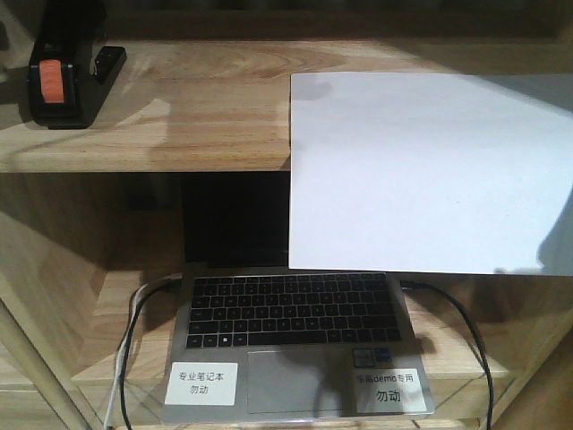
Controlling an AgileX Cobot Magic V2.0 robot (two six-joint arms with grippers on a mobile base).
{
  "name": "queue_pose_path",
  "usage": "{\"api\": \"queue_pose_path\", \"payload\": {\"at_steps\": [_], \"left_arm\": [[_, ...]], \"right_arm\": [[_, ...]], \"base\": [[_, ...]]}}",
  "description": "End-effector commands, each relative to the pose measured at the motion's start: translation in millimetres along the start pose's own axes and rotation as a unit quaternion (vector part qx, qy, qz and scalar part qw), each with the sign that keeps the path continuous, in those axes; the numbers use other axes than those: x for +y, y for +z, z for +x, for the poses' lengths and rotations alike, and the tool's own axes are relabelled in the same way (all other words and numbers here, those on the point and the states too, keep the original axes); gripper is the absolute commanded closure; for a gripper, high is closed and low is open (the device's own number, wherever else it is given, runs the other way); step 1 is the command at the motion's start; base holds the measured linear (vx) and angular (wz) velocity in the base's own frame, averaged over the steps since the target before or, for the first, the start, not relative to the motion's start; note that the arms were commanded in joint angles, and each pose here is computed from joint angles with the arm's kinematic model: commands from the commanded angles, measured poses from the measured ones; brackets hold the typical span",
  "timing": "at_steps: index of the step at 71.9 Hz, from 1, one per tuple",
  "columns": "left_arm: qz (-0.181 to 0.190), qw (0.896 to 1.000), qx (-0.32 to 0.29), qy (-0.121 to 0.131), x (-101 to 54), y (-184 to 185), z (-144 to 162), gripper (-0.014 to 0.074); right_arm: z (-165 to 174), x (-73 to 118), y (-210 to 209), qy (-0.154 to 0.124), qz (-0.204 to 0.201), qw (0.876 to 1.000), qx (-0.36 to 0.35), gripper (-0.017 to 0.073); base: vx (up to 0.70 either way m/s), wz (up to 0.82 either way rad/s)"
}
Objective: Grab stapler and paper to desk for stapling
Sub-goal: 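Move the left gripper down over the black stapler on the shelf, then close the left gripper on the black stapler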
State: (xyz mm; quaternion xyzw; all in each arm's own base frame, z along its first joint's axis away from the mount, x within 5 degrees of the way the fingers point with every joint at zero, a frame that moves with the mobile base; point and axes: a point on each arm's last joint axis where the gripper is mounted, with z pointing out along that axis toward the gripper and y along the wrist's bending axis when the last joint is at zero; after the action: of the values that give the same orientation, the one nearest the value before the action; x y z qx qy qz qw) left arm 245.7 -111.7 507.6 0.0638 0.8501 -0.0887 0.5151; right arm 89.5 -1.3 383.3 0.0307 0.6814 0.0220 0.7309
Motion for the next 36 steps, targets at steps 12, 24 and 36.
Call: {"api": "queue_pose_path", "payload": {"at_steps": [12, 24, 36], "left_arm": [[-0.056, 0.996, 0.063, 0.006, 3.1, 23, 2, 0.0015], [-0.066, 0.992, 0.104, 0.009, 1.0, 39, 10, 0.0015], [-0.066, 0.992, 0.107, 0.001, -0.1, 43, 11, 0.0015]], "right_arm": [[-16, 0.9, 1, -0.007, -0.002, 0.999, -0.046, 0.0124], [-16, 0.9, 1, -0.007, -0.002, 0.999, -0.046, 0.0124], [-16, 0.9, 1, -0.007, -0.002, 0.999, -0.046, 0.0124]], "base": [[0.0, 0.0], [0.0, 0.0], [0.0, 0.0]]}}
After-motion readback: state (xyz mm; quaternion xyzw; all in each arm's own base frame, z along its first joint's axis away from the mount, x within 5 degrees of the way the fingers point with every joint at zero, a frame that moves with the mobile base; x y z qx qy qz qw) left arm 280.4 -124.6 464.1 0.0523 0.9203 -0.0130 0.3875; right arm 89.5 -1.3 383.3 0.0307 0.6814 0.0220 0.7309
